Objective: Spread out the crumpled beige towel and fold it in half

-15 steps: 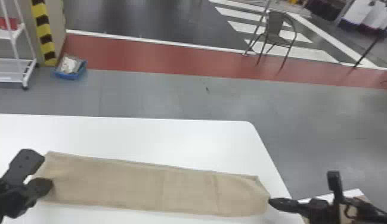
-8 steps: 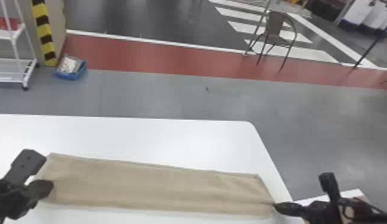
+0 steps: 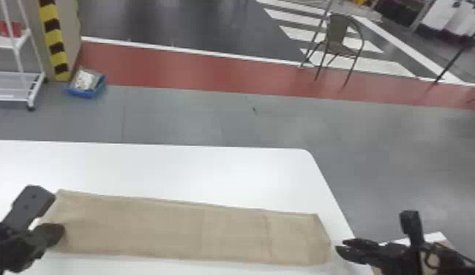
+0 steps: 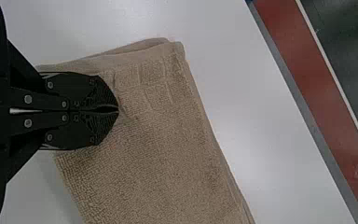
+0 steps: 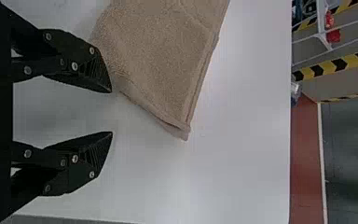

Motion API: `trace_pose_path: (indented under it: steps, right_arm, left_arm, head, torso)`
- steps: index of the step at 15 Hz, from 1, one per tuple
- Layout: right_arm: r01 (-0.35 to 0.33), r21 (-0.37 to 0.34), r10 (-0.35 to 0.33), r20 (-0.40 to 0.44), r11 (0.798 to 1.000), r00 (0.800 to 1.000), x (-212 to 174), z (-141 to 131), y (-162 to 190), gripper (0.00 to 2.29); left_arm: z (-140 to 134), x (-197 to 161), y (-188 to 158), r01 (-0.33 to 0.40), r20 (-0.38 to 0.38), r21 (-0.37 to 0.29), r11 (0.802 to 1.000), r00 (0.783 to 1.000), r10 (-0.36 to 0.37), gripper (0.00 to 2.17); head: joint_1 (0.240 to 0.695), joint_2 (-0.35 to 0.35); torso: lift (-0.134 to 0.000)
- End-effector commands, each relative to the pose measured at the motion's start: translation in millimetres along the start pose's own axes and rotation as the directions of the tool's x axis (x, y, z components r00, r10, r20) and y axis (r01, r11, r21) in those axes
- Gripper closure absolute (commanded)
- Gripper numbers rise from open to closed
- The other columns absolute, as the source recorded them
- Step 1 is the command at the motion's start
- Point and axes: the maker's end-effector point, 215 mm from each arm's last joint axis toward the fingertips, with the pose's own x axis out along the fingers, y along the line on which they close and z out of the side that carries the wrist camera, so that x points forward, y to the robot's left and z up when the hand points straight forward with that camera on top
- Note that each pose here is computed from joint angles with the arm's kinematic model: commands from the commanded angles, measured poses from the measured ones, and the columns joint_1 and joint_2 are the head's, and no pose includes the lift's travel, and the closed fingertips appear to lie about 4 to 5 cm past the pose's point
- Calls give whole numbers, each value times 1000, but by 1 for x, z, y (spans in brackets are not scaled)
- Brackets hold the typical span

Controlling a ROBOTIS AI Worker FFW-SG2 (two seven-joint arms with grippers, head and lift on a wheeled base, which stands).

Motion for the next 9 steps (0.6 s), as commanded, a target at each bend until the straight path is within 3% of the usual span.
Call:
trace_pose_path:
  steps: [1, 6, 9]
  right_arm:
    - [4, 32, -6, 61, 999, 998, -12, 12, -5, 83]
    - [-81, 79, 69, 142, 994, 987, -6, 21, 18, 97]
    - [-117, 205, 54, 292, 972, 955, 9, 53, 41, 100]
  left_arm:
    - [-1, 0, -2, 3, -6, -5, 1000, 1000, -3, 1561]
    - [2, 0, 1, -3, -5, 1, 1000, 1000, 3, 1561]
    - [-3, -1, 10, -22, -18, 5, 1000, 1000, 22, 1561]
  head:
    - [695, -350]
    - [695, -350]
    - [695, -350]
  torso:
    - [0]
    - [0]
    - [0]
